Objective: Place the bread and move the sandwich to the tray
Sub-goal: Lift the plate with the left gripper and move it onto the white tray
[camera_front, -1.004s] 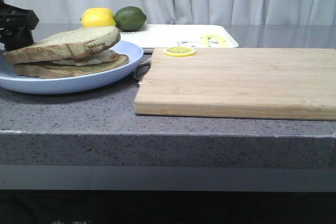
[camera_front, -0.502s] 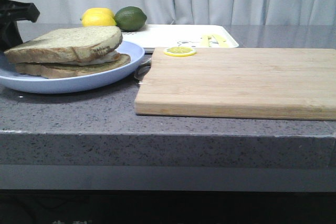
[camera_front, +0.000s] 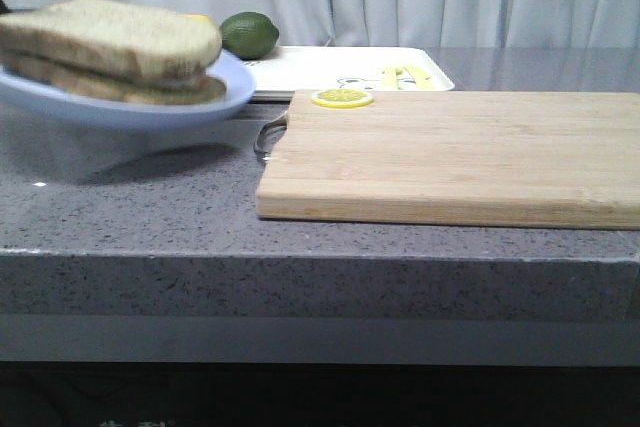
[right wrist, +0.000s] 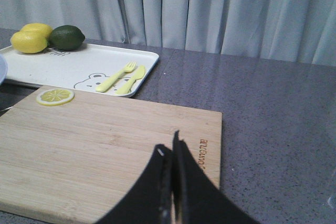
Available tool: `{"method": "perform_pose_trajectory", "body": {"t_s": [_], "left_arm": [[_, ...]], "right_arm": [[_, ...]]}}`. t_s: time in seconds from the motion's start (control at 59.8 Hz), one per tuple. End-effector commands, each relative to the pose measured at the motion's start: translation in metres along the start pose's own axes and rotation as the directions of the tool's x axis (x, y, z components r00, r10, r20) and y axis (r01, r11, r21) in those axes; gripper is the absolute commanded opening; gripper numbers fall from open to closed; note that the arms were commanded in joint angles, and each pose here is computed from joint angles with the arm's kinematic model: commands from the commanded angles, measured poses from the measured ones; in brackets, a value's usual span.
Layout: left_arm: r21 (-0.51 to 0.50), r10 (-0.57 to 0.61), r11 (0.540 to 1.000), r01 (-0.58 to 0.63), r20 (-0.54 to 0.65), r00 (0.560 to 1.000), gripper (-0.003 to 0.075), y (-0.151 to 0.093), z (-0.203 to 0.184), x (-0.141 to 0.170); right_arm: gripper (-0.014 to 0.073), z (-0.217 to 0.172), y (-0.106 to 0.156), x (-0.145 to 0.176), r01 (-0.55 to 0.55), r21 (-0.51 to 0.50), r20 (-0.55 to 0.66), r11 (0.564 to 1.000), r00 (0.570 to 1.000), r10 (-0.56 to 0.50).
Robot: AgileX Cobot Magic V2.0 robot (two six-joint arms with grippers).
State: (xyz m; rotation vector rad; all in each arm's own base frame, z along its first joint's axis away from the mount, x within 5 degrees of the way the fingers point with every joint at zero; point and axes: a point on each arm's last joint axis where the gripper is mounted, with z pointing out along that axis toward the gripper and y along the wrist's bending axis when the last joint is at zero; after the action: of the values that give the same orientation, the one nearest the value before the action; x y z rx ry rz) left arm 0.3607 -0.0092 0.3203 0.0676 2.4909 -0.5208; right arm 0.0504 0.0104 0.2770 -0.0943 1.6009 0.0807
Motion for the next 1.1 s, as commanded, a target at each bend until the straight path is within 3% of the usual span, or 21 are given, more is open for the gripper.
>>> {"method": "perform_pose_trajectory", "body": {"t_s": [0.0, 0.335, 0.686, 1.088], "left_arm": [[0.101, -0.034, 0.995, 0.019, 0.144, 0.989, -0.0019, -0.024, -0.032, -0.021], [0.216, -0.043, 0.976, -0.013, 0.253, 0.966, -0.0019, -0.036, -0.027, -0.076], [0.299, -0.004, 0.949, -0.098, 0.322, 0.947, -0.0019, -0.051, 0.049, -0.142], [0.339, 0.007, 0.935, -0.107, 0.284, 0.959, -0.0019, -0.053, 0.130, -0.140]], "right_arm": [[-0.0078, -0.001, -0.003, -0.015, 0.005, 0.038, 0.090, 0.999, 0.996, -0.008], [-0.0078, -0.001, -0.003, -0.015, 0.005, 0.038, 0.090, 0.999, 0.996, -0.008], [-0.0078, 0.000, -0.003, -0.014, 0.005, 0.035, 0.080, 0.999, 0.997, -0.008], [-0.0078, 0.000, -0.003, -0.013, 0.005, 0.031, 0.070, 1.000, 0.998, -0.008]]}}
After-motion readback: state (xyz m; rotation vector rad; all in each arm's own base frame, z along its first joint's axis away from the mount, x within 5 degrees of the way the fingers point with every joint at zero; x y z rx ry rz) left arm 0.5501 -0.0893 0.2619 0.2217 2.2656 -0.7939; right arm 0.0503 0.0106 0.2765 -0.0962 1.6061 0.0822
